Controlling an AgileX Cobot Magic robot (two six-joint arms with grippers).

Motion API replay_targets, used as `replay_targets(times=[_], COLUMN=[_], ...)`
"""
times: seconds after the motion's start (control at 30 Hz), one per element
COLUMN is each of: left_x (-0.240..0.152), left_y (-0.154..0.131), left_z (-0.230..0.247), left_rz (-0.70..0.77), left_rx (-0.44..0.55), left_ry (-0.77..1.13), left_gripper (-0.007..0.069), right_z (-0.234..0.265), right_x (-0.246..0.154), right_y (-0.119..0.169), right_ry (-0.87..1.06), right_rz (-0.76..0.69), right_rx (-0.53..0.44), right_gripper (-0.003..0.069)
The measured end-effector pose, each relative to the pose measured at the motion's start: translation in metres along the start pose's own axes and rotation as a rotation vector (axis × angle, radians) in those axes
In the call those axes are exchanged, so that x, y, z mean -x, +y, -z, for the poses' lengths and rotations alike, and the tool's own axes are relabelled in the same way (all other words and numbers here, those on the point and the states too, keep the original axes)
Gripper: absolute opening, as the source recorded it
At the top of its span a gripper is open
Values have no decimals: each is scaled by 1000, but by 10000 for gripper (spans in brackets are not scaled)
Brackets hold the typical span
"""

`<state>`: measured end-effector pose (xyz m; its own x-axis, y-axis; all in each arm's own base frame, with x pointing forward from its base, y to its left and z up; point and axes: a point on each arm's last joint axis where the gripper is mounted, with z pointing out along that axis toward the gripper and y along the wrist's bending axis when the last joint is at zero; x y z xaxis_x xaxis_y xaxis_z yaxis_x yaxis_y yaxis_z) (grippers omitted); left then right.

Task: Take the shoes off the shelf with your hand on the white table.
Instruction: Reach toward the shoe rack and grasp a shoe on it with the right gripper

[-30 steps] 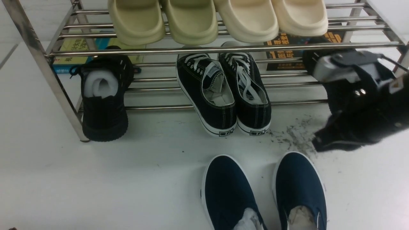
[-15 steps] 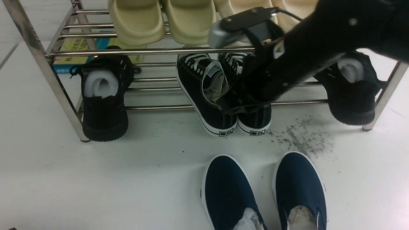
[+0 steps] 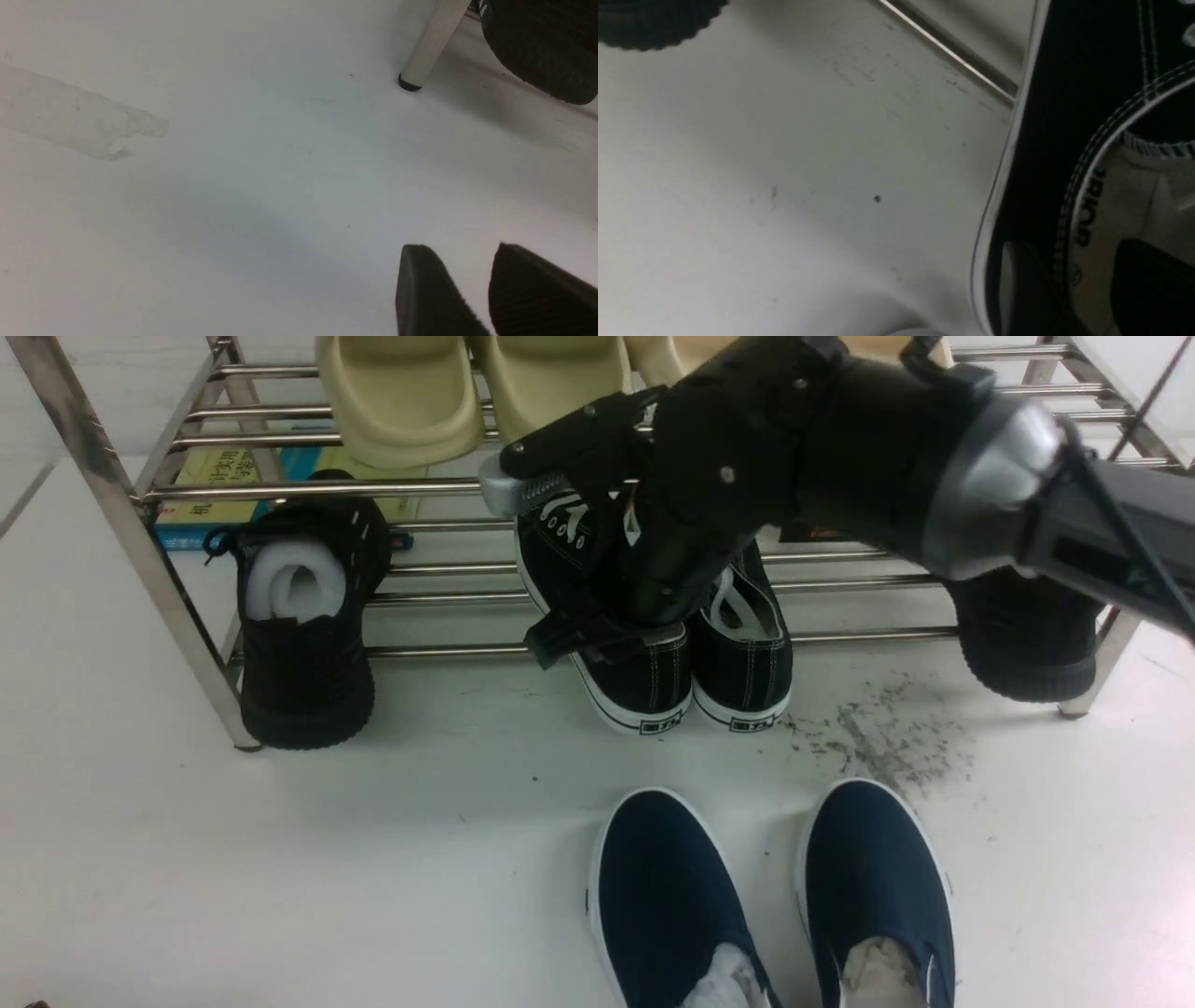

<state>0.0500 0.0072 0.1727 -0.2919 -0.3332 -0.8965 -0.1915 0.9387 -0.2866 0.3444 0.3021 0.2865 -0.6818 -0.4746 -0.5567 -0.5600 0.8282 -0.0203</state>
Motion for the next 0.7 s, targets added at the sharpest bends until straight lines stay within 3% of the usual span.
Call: replay_targets(times=[0.23, 0.47, 0.7], left_x=[0, 0, 0], left_y=[0, 0, 0], left_z=[0, 0, 0], left_rz=[0, 0, 0], left_rx=[0, 0, 0], left_ry=[0, 0, 0], left_gripper=[239, 239, 239], right_z=[-14, -32, -47], right_x=[2, 0, 2], right_y=[-8, -7, -4], right_ry=[-9, -18, -54], right_rz=[-21, -55, -50], right_rx=[-103, -110, -92], right_gripper=[301, 402, 424])
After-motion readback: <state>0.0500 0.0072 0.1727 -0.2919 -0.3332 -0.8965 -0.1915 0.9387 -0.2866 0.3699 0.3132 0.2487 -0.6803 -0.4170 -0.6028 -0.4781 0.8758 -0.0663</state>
